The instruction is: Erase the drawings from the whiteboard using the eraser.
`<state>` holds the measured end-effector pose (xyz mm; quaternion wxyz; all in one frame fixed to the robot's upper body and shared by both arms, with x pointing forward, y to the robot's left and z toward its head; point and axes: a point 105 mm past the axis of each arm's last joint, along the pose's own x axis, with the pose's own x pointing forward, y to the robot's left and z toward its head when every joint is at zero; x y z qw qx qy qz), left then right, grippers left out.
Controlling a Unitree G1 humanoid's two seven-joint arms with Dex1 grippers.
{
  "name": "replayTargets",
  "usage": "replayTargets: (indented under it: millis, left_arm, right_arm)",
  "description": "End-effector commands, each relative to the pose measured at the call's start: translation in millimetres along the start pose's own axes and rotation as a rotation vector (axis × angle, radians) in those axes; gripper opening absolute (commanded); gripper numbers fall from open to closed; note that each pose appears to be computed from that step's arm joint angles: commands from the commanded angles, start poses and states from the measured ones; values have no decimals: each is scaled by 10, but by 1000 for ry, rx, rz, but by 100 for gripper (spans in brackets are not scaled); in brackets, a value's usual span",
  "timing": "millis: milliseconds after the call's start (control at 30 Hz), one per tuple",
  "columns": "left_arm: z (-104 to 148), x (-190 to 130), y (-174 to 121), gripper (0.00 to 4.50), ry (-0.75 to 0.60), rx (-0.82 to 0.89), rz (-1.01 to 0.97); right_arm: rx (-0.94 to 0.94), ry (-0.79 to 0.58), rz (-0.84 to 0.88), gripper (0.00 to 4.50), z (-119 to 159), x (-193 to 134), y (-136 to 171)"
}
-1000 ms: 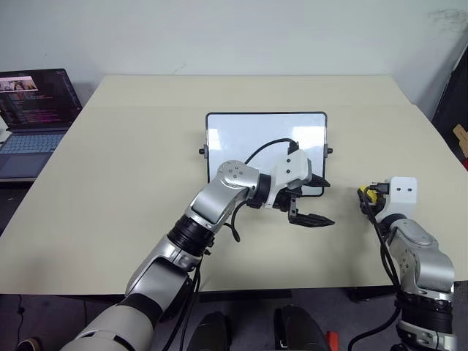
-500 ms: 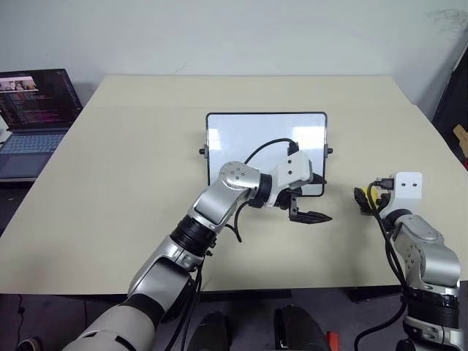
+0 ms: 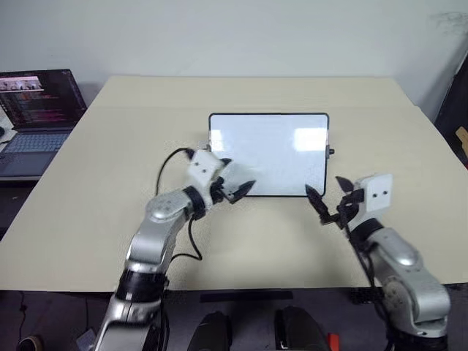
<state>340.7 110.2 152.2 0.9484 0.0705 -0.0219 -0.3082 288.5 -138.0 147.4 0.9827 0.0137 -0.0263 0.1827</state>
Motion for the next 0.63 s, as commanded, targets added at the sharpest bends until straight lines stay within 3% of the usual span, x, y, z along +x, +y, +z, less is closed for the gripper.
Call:
replayTargets:
  millis: [33, 167, 300, 500, 633]
  left_arm:
    - [45, -418, 332, 450, -51, -9, 328]
    - [-310, -933, 541, 450, 68, 10, 596]
    - [-480, -1116, 504, 450, 130, 8, 677]
    - [-530, -1079, 436, 450, 142, -9, 671]
    - [-432, -921, 504, 450, 99, 1, 650]
  right_arm:
    - [-30, -86, -23, 447, -6, -126, 2]
    - [71, -106, -68, 447, -236, -292, -93]
    - [68, -94, -109, 447, -386, -375, -185]
    - [50, -72, -173, 447, -468, -470, -250]
    - [40, 1, -176, 447, -630, -498, -252]
